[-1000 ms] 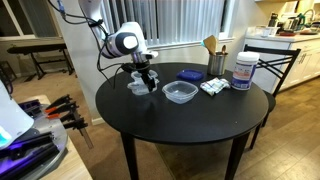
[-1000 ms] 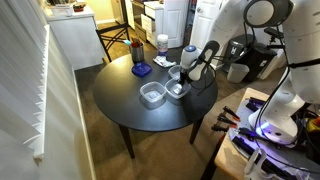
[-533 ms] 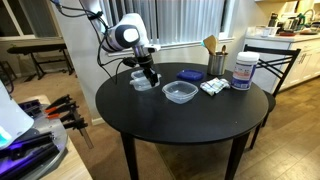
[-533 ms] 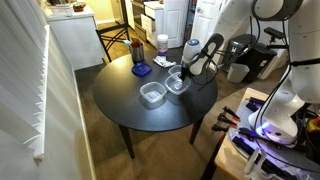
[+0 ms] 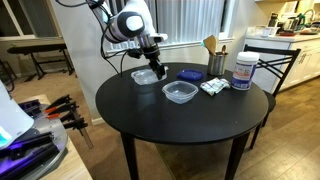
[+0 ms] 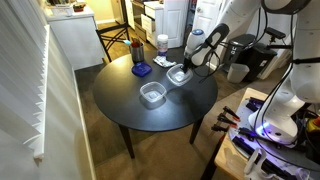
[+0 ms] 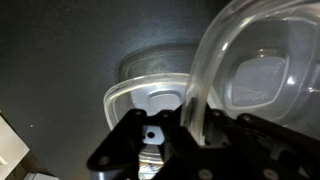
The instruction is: Stack the clear bowls together.
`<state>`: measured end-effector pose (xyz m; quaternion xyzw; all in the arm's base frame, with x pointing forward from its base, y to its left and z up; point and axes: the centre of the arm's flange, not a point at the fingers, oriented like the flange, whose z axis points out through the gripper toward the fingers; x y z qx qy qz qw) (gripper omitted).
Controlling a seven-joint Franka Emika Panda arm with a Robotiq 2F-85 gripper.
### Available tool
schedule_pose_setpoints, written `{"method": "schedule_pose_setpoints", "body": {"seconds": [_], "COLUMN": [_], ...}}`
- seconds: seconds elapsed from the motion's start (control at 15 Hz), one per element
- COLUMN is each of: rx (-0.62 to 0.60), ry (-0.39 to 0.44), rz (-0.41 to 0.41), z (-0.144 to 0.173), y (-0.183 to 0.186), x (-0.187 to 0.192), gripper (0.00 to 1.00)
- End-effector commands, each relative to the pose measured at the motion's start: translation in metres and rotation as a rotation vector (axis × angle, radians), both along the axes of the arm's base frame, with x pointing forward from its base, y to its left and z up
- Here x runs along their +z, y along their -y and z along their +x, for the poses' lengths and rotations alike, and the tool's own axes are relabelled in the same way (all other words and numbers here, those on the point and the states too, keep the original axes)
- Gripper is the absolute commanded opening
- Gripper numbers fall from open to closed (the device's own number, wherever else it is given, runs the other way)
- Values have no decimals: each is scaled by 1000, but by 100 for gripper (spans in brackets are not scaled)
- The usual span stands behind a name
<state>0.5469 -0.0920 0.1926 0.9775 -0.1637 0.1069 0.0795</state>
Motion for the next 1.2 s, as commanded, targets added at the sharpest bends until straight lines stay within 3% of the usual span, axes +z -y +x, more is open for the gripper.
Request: {"method": "schedule_pose_setpoints", "body": {"seconds": [0.0,0.27,0.53,0.73,1.13], "rx": [-56,-100,-80,-35,21], "ry": [16,34,30,12,-25], "rz": [-32,-100,-190,-250,-285], "z": [5,20,40,57,76], "y": [23,58,68,68,73], "x": [15,31,37,30,-8], "gripper": [4,4,4,4,4]}}
